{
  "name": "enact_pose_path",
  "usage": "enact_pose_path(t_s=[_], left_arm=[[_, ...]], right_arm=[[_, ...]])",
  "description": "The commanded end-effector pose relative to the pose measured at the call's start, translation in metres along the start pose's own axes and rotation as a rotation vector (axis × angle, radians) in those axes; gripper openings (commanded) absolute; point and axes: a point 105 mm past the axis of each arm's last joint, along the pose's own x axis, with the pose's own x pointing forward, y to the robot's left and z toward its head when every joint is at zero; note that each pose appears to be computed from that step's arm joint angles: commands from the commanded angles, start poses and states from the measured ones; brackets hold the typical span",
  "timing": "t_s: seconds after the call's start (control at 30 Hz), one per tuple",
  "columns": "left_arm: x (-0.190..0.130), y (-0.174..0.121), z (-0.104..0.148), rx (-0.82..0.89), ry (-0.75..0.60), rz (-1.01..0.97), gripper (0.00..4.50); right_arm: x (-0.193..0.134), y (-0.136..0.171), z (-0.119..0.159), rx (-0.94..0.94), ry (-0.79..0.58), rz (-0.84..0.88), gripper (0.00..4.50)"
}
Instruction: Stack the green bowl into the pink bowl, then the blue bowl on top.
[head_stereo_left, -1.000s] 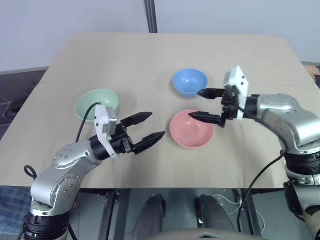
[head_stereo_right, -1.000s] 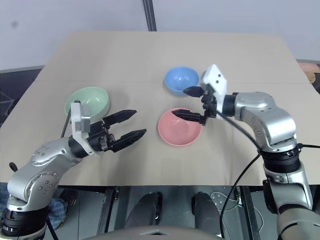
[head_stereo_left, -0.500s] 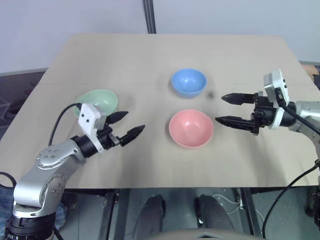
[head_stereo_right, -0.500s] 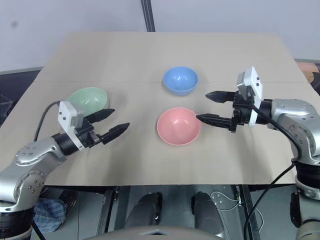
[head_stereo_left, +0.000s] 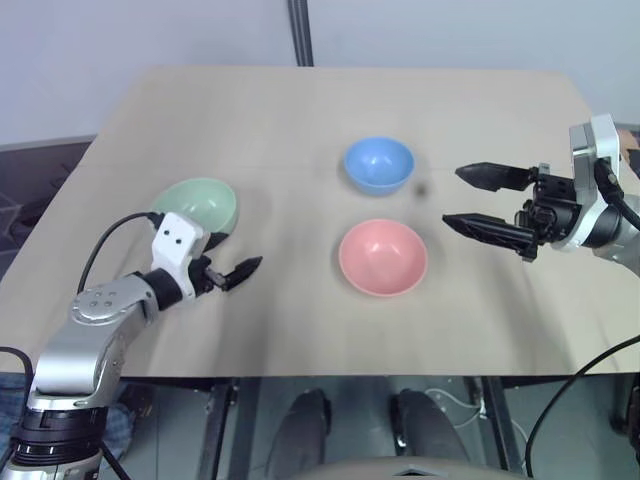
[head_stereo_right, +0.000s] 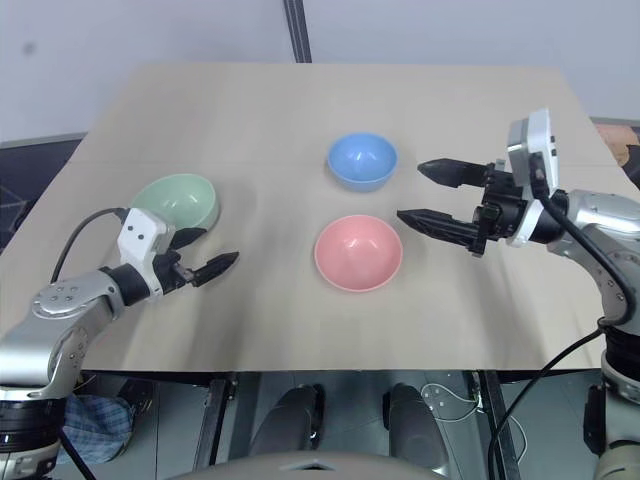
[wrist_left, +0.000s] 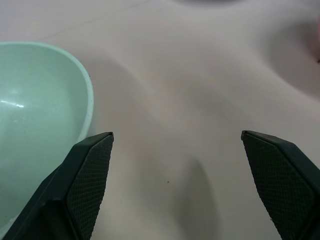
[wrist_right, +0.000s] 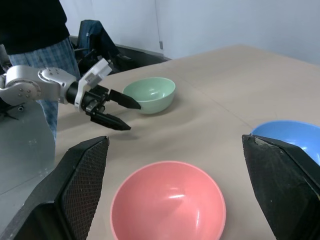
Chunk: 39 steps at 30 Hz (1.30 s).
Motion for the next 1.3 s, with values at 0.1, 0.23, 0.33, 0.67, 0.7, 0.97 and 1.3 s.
enact_pose_path(t_s=[0.1,0.23,0.33,0.67,0.7,0.97,1.3], left_arm=[[0.002,0.010,0.002,0.072,0.016,0.035,4.33],[0.004,0.012,0.022,0.083,-0.062,0.035,4.33],[0.004,0.006,0.040,0.074,-0.159,-0.005,4.33],[-0.004,0.039,0.046,0.117,-0.174,0.153,4.33],[-0.004,0.042,0.046,0.118,-0.174,0.164,4.33],[-0.003,0.049,0.024,0.132,-0.068,0.188,4.33],[0.010,0.050,0.006,0.197,0.066,0.186,2.97]], right_arm=[[-0.004,0.006,0.017,-0.084,-0.036,-0.010,4.47],[-0.005,0.004,0.017,-0.086,-0.037,-0.024,4.47],[-0.006,0.003,0.014,-0.085,-0.030,-0.030,4.47],[-0.007,0.000,0.011,-0.087,-0.027,-0.036,4.47],[-0.008,-0.002,0.010,-0.088,-0.024,-0.040,4.47],[-0.008,-0.004,0.007,-0.093,-0.021,-0.043,4.47],[-0.009,-0.009,0.006,-0.126,-0.011,-0.055,4.50]])
